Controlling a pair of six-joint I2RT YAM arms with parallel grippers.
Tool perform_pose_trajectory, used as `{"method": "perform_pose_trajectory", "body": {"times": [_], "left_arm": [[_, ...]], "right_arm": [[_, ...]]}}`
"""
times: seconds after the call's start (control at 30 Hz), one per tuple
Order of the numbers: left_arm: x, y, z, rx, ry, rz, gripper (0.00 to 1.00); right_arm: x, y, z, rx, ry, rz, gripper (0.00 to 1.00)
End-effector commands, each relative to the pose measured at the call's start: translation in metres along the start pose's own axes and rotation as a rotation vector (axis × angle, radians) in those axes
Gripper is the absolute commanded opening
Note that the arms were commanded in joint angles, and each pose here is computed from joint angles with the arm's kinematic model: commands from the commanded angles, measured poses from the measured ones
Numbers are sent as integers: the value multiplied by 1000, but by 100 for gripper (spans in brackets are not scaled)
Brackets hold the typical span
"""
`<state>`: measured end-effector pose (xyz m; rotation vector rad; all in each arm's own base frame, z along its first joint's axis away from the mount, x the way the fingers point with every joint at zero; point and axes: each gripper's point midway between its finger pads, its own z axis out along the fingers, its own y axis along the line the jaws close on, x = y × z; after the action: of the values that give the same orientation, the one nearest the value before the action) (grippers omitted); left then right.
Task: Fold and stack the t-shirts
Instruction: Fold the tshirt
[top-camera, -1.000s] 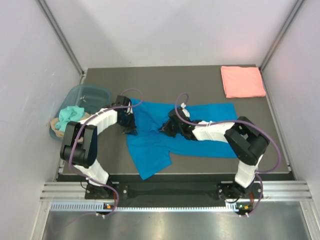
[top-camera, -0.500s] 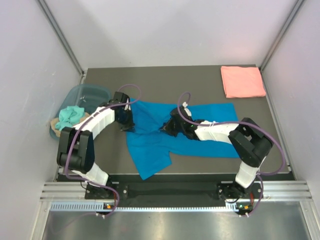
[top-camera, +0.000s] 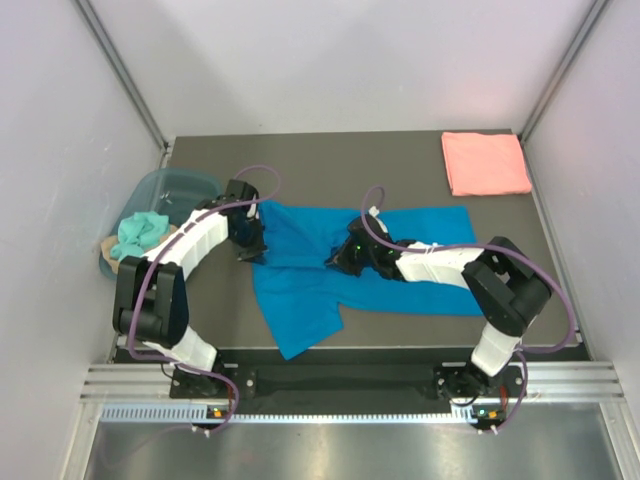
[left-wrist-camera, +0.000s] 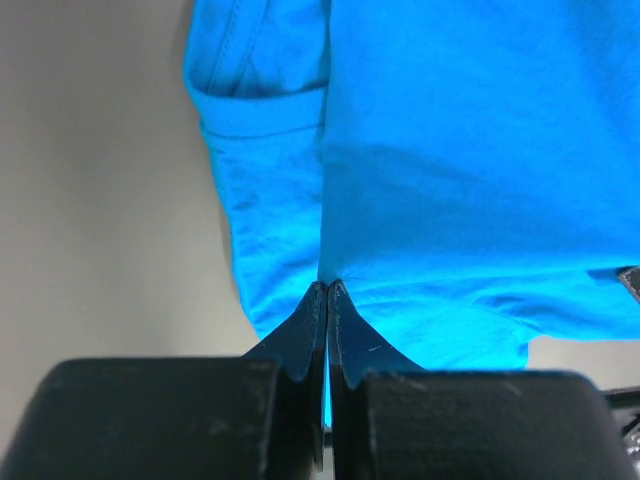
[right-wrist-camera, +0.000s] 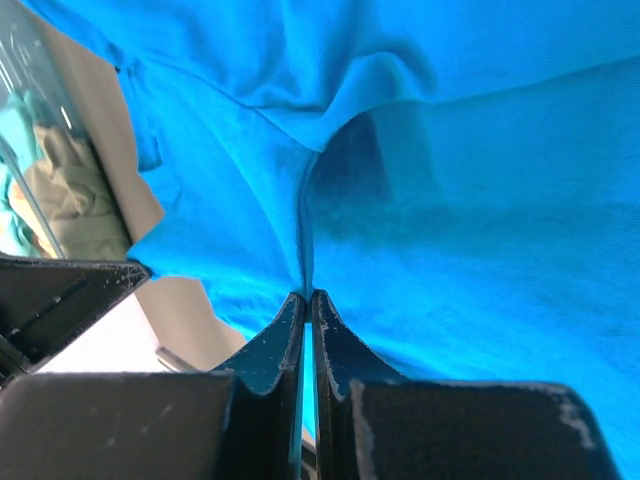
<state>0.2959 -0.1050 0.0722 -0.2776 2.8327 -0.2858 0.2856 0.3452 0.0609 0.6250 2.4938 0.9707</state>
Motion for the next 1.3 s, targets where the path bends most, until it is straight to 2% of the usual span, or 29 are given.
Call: {"method": "perform_pose_trajectory", "body": {"times": [0.0, 0.2, 0.5, 0.97, 1.27], "left_arm": [[3, -4, -11, 26, 4, 13, 0], [15, -4, -18, 19, 6, 23, 0], [37, -7, -32, -39, -9, 70, 0], [72, 7, -17, -168, 26, 119, 0], [84, 9, -9, -172, 57, 119, 0]], "right_arm": [[-3, 12, -12, -44, 16, -37, 0], [8, 14, -4, -84, 71, -64, 0], [7, 16, -2, -87, 81, -83, 0], [12, 7, 4, -75, 112, -115, 0], [11, 8, 0, -79, 108, -131, 0]]}}
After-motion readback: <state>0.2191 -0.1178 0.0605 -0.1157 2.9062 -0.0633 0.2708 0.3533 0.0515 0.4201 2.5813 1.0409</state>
